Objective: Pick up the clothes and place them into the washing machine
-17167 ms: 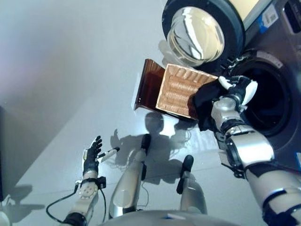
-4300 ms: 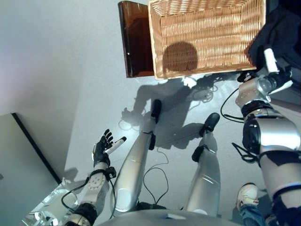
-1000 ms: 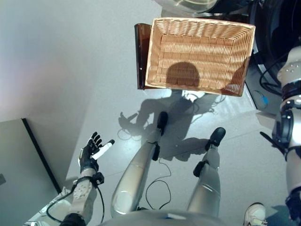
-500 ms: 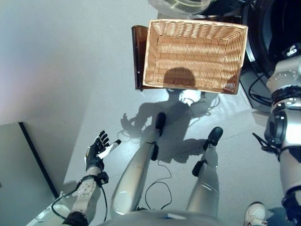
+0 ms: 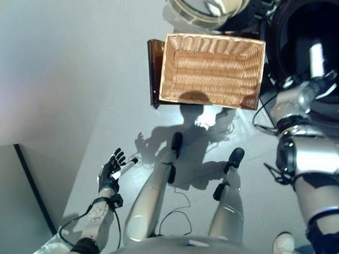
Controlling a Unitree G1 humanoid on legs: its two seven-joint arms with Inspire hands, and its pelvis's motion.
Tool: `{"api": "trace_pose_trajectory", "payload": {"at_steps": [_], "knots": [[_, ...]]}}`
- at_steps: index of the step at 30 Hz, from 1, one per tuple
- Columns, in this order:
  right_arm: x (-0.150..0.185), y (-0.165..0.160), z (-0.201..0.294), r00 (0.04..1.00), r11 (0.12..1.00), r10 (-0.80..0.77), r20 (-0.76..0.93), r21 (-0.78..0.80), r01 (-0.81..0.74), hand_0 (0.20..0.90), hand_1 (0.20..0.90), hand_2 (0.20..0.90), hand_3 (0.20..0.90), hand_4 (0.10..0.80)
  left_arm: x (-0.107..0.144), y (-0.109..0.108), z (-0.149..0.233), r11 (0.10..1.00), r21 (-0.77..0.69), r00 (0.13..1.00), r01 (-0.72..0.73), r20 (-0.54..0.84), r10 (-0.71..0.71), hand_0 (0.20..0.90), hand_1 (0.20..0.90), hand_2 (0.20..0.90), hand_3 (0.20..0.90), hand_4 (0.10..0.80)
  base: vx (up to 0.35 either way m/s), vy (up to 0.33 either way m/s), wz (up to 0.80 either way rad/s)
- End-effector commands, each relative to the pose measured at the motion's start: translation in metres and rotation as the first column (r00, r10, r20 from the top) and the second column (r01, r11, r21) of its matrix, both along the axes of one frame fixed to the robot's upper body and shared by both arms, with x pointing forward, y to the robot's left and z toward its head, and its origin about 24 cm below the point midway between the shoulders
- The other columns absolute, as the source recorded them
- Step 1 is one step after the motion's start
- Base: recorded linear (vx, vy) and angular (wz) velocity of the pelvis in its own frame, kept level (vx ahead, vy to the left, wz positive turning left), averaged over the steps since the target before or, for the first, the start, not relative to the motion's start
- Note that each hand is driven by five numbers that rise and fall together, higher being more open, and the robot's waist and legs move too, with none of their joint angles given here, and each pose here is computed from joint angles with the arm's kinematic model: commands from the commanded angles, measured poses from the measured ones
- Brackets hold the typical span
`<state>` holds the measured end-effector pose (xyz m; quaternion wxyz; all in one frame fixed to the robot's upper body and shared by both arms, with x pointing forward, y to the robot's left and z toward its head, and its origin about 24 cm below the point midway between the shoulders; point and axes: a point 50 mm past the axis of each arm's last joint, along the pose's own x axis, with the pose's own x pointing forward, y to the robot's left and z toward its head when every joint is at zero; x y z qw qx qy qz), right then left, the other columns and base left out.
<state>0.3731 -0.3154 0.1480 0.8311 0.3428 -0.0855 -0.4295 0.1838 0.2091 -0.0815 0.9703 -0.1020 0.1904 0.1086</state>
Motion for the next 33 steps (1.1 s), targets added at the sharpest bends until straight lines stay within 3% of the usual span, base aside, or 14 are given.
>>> {"api": "trace_pose_trajectory", "payload": {"at_steps": [1,8,10,14,17,19,24,28,33], "knots": [[-0.005,-0.013,0.022,0.994,0.993,0.002,0.107,-0.115,0.01,0.9,0.9,0.9,0.9,0.8,0.002,0.03,0.011,0.994,0.049,0.994,-0.101,0.056,0.098,0.9,0.9,0.9,0.9,0.8,-0.024,-0.033,0.03],[-0.018,0.02,-0.065,0.988,0.987,0.133,-0.083,-0.083,-0.14,0.9,0.9,0.9,0.9,0.8,0.007,0.032,0.008,0.991,0.08,0.994,-0.108,0.038,0.105,0.9,0.9,0.9,0.9,0.8,-0.005,-0.049,0.07],[-0.037,0.037,-0.113,0.954,0.97,0.214,-0.211,-0.07,-0.233,0.9,0.9,0.9,0.9,0.8,0.004,0.037,0.002,0.987,0.117,0.994,-0.106,-0.005,0.107,0.9,0.9,0.9,0.9,0.8,0.035,-0.075,-0.05],[-0.062,0.055,-0.154,0.927,0.961,0.268,-0.262,0.006,-0.276,0.9,0.9,0.9,0.9,0.8,-0.002,0.041,-0.005,0.983,0.142,0.991,-0.116,-0.048,0.124,0.9,0.9,0.9,0.9,0.8,0.022,-0.046,-0.11],[-0.102,0.058,-0.199,0.868,0.952,0.298,-0.398,0.057,-0.3,0.9,0.9,0.9,0.9,0.8,-0.011,0.047,-0.013,0.978,0.162,0.984,-0.133,-0.097,0.15,0.9,0.9,0.9,0.9,0.8,0.06,-0.066,-0.11],[-0.112,0.062,-0.209,0.851,0.95,0.307,-0.425,0.082,-0.302,0.9,0.9,0.9,0.9,0.8,-0.015,0.048,-0.016,0.977,0.167,0.981,-0.136,-0.117,0.156,0.9,0.9,0.9,0.9,0.8,0.035,-0.034,0.14],[-0.175,0.062,-0.254,0.789,0.95,0.311,-0.531,0.2,-0.24,0.9,0.9,0.9,0.9,0.8,-0.04,0.06,-0.026,0.966,0.193,0.961,-0.171,-0.185,0.207,0.9,0.9,0.9,0.9,0.8,0.094,-0.057,-0.1],[-0.167,0.063,-0.249,0.811,0.951,0.306,-0.498,0.196,-0.239,0.9,0.9,0.9,0.9,0.8,-0.04,0.061,-0.025,0.965,0.2,0.962,-0.172,-0.178,0.208,0.9,0.9,0.9,0.9,0.8,-0.038,-0.004,-0.08],[-0.128,0.057,-0.216,0.889,0.967,0.254,-0.381,0.13,-0.221,0.9,0.9,0.9,0.9,0.8,-0.035,0.057,-0.023,0.965,0.188,0.965,-0.183,-0.156,0.213,0.9,0.9,0.9,0.9,0.8,-0.075,0.032,-0.01]]}}
